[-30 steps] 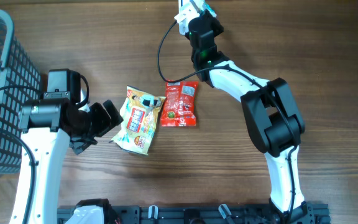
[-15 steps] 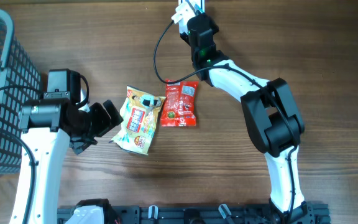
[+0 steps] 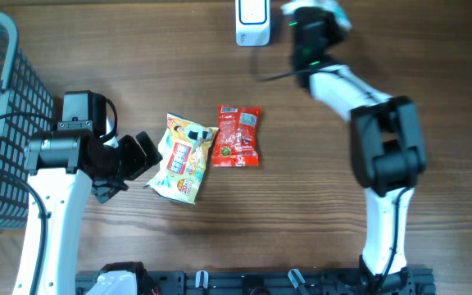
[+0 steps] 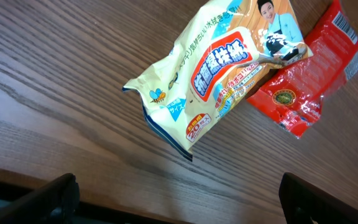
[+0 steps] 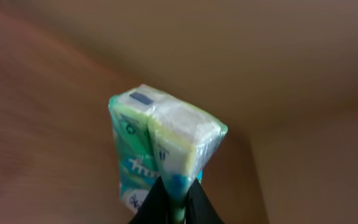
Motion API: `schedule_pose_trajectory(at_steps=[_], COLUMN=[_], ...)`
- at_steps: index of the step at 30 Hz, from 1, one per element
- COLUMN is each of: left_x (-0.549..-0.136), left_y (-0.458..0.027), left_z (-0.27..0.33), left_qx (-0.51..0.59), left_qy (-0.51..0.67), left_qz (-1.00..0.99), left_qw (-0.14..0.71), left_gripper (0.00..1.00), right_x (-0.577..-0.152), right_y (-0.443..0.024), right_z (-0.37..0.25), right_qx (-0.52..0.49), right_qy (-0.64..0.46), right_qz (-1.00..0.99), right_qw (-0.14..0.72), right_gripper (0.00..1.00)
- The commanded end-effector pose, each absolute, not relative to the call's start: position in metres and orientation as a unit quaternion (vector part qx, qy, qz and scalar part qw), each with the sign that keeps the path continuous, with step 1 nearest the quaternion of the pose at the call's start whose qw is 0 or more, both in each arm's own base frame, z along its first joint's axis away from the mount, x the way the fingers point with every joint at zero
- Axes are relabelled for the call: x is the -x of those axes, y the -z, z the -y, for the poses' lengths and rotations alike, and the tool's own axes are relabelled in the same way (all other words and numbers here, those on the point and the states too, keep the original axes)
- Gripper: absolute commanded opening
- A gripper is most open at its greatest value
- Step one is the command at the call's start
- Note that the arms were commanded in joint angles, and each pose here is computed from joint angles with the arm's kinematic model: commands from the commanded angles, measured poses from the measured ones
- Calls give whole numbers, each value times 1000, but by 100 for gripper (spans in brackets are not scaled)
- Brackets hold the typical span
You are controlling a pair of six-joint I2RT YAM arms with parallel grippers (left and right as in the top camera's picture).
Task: Scan the item barcode
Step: 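Carry the green pack to the right table edge and release, then move the right gripper toward the red snack bag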
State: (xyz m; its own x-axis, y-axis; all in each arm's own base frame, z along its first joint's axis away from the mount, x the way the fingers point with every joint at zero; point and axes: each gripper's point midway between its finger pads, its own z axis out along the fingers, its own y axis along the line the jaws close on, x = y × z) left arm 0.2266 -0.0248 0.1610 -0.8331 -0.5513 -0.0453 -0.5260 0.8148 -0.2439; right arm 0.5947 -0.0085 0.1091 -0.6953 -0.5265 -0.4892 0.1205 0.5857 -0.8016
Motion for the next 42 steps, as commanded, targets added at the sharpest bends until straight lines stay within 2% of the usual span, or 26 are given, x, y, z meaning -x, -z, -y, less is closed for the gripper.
schedule_pose_trajectory(at_steps=[1, 5, 9, 18, 19, 21, 23, 25, 26, 29, 32, 33, 36, 39, 42], left_x=[-226, -226, -226, -226, -226, -226, -226, -226, -226, -226, -226, -226, -226, -226, -226], left_y=[-161, -161, -161, -161, -161, -161, -161, -161, -161, -161, -161, -161, -161, -161, -161], left_z=[27, 27, 27, 27, 27, 27, 27, 27, 27, 27, 27, 27, 27, 27, 27], left_qx=[286, 286, 286, 286, 286, 286, 286, 286, 286, 286, 286, 286, 286, 286, 286], left_qy=[117, 117, 117, 117, 117, 117, 117, 117, 117, 117, 117, 117, 117, 117, 117], left_qz=[-950, -950, -950, -950, -950, -950, -950, -950, -950, -950, -950, -950, -950, -950, -950], left_qw=[53, 53, 53, 53, 53, 53, 53, 53, 53, 53, 53, 53, 53, 53, 53], left_gripper=[100, 100, 100, 100, 100, 100, 100, 100, 100, 100, 100, 100, 100, 100, 100], right_x=[-553, -501, -463, -414, -409, -401, -401, -407, -412, -429, -451, -456, -468, -468, -455], right_y=[-100, -68, -43, -10, -9, -11, -18, -30, -41, -83, -148, -195, -255, -285, -293], right_z=[116, 197, 249, 301, 306, 316, 320, 321, 320, 317, 302, 288, 235, 160, 86], right_qx=[-43, -152, -214, -339, -345, -357, -365, -370, -369, -367, -350, -363, -311, -213, -137], right_qy=[470, 448, 402, 286, 287, 286, 264, 245, 238, 214, 157, 111, -27, -206, -371], right_qz=[-829, -852, -873, -884, -882, -878, -879, -879, -877, -869, -856, -832, -826, -832, -821], right_qw=[301, 226, 176, 148, 144, 142, 156, 178, 194, 255, 347, 404, 469, 470, 412], right_gripper=[4, 4, 4, 4, 9, 41, 45, 67, 74, 81, 92, 93, 97, 99, 100])
